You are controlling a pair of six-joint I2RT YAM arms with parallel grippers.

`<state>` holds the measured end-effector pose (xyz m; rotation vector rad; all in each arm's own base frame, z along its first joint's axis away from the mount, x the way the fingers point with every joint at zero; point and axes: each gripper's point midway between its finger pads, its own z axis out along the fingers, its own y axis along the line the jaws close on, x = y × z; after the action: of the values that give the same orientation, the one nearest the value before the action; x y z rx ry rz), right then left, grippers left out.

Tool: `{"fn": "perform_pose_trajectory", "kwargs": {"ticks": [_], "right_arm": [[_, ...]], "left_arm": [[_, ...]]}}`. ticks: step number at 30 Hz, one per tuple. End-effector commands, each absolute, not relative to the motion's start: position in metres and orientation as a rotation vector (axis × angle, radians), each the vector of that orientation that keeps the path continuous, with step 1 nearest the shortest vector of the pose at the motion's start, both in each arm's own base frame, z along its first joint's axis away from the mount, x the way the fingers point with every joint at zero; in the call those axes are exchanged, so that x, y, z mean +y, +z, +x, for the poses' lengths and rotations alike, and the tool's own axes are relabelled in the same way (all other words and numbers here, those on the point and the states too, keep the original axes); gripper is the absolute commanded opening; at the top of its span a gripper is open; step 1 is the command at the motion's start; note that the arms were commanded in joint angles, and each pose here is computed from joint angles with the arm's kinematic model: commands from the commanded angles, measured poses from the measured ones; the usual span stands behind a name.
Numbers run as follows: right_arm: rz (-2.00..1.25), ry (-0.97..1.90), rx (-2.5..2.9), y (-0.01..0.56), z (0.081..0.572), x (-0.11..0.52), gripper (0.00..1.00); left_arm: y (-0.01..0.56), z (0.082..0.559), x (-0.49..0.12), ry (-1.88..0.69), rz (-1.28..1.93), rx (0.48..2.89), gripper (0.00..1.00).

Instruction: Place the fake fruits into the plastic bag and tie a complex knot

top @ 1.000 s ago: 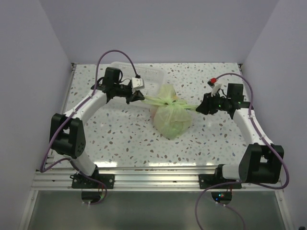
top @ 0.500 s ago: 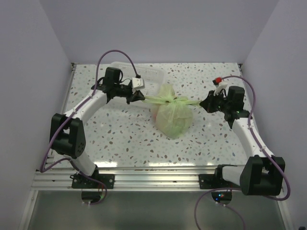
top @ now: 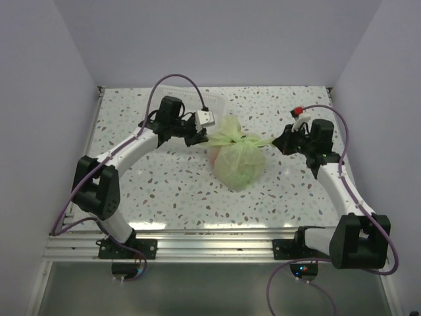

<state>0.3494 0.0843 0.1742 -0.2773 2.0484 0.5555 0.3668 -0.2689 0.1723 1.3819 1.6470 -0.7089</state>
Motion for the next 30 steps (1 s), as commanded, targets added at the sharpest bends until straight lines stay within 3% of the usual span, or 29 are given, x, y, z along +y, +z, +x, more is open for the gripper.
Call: {"fn": "perform_pose_trajectory", "kwargs": {"ticks": [1,6,11,19,30], "right_arm": [[-0.298,0.525,1.971,0.190,0.354,0.084,0.00],[-0.188,0.332,1.910,0.194,0.368,0.055,0.00],[-0.121,0.300,1.833,0.199,0.377,0.054,0.00],[-0.004,-0.037,1.843,0.199,0.383,-0.011,0.00],[0.106,-0.228,1.879,0.201,0.364,-0.085,0.00]], "left_arm": [[0.181,0.391,-0.268,-0.468,1.307,1.657,0.22],[0.176,0.414,-0.249,-0.231,1.244,1.683,0.01],[0.174,0.400,-0.254,-0.298,1.289,1.665,0.00],[0.173,0.409,-0.235,-0.182,1.211,1.727,0.00],[0.176,0.421,-0.195,-0.061,1.143,1.753,0.00]]}}
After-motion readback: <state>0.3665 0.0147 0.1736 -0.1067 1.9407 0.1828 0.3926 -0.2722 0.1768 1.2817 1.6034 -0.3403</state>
